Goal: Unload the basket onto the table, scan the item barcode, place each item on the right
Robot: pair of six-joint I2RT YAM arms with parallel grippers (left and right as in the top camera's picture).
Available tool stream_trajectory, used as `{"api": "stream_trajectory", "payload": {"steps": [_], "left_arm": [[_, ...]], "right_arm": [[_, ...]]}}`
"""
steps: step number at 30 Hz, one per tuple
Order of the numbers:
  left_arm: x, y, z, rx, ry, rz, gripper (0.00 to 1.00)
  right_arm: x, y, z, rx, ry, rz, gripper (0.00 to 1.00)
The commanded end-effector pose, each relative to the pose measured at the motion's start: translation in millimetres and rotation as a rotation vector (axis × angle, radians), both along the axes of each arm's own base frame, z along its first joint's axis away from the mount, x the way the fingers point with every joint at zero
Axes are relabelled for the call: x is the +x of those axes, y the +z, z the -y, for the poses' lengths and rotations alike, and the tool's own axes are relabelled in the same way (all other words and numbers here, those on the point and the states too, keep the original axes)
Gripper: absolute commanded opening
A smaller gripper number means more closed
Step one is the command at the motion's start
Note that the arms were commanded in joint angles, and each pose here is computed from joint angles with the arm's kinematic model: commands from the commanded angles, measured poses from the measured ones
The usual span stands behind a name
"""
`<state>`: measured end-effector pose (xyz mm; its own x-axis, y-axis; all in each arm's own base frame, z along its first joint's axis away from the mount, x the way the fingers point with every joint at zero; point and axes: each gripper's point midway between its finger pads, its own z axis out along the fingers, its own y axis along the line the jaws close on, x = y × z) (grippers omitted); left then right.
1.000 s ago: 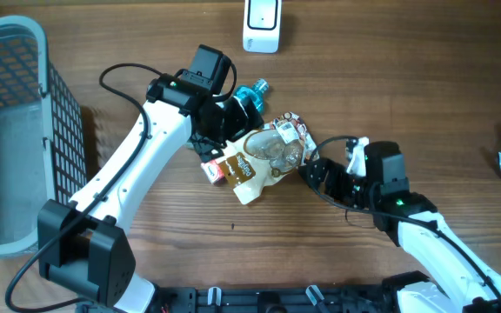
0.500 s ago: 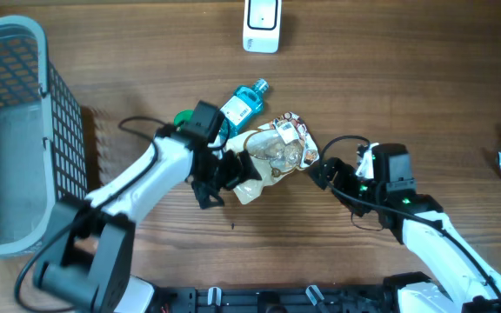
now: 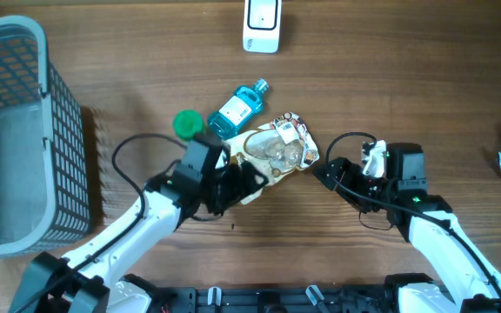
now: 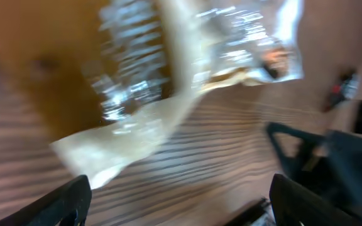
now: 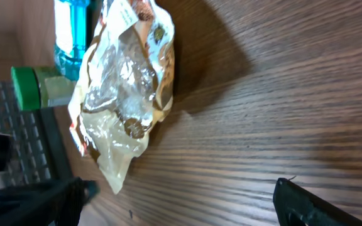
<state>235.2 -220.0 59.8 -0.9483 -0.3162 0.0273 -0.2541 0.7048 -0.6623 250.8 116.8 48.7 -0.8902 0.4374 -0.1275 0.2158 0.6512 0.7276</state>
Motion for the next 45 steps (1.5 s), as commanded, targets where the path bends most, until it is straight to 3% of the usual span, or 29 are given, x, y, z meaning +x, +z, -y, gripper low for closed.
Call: {"api": "stream_trajectory", "payload": {"steps": [1, 7, 10, 15, 19, 22, 27, 32, 34, 37, 40, 43, 45], "left_arm": [[-20.1, -24.6, -16.5, 0.072, 0.049, -0.102, 0.88], [-18.0, -35.1, -34.1, 0.173, 0.098, -0.095, 0.93], [-9.0, -37.7, -42.2, 0.219, 0.132, -0.054, 0.96], [11.4, -35.7, -34.4, 0.171, 0.152, 0.046, 0.99], [17.1, -40.2, -32.6, 0.161, 0.177, 0.050, 0.98], [15.6, -47.4, -35.5, 0.183, 0.181, 0.033, 0.82], [18.3, -41.1, -25.0, 0.125, 0.164, 0.042, 0.95], [30.3, -36.5, -19.6, 0.097, 0.172, 0.093, 0.96], [35.0, -39.1, -16.8, 0.085, 0.179, 0.099, 0.92], [38.5, -50.1, -13.3, 0.069, 0.210, 0.065, 0.76], [39.4, -62.0, -2.9, 0.026, 0.190, 0.036, 0.73], [41.5, -69.1, 4.3, -0.012, 0.184, 0.019, 0.64], [43.7, -72.8, 6.9, -0.035, 0.206, -0.002, 0.64]], "right_arm": [[-0.1, 7.3, -4.4, 0.026, 0.031, 0.028, 0.96], [0.5, 7.7, -4.4, 0.042, 0.005, 0.006, 0.90], [0.4, 7.6, -4.6, 0.088, -0.070, -0.067, 0.94], [0.5, 7.6, -4.6, 0.109, -0.105, -0.100, 0.95], [1.1, 8.0, -4.6, 0.110, -0.106, -0.098, 0.94], [1.0, 8.0, -4.6, 0.109, -0.105, -0.097, 0.94], [3.4, 8.6, -3.8, 0.104, -0.108, -0.085, 0.94], [4.0, 9.1, -3.8, 0.105, -0.108, -0.081, 0.94], [4.0, 9.1, -3.8, 0.105, -0.108, -0.081, 0.94], [3.9, 9.1, -3.9, 0.107, -0.110, -0.084, 0.94], [4.1, 9.1, -3.8, 0.125, -0.140, -0.112, 0.94], [4.2, 9.2, -3.8, 0.145, -0.172, -0.143, 0.97], [3.7, 8.7, -3.8, 0.160, -0.197, -0.170, 0.99]]}}
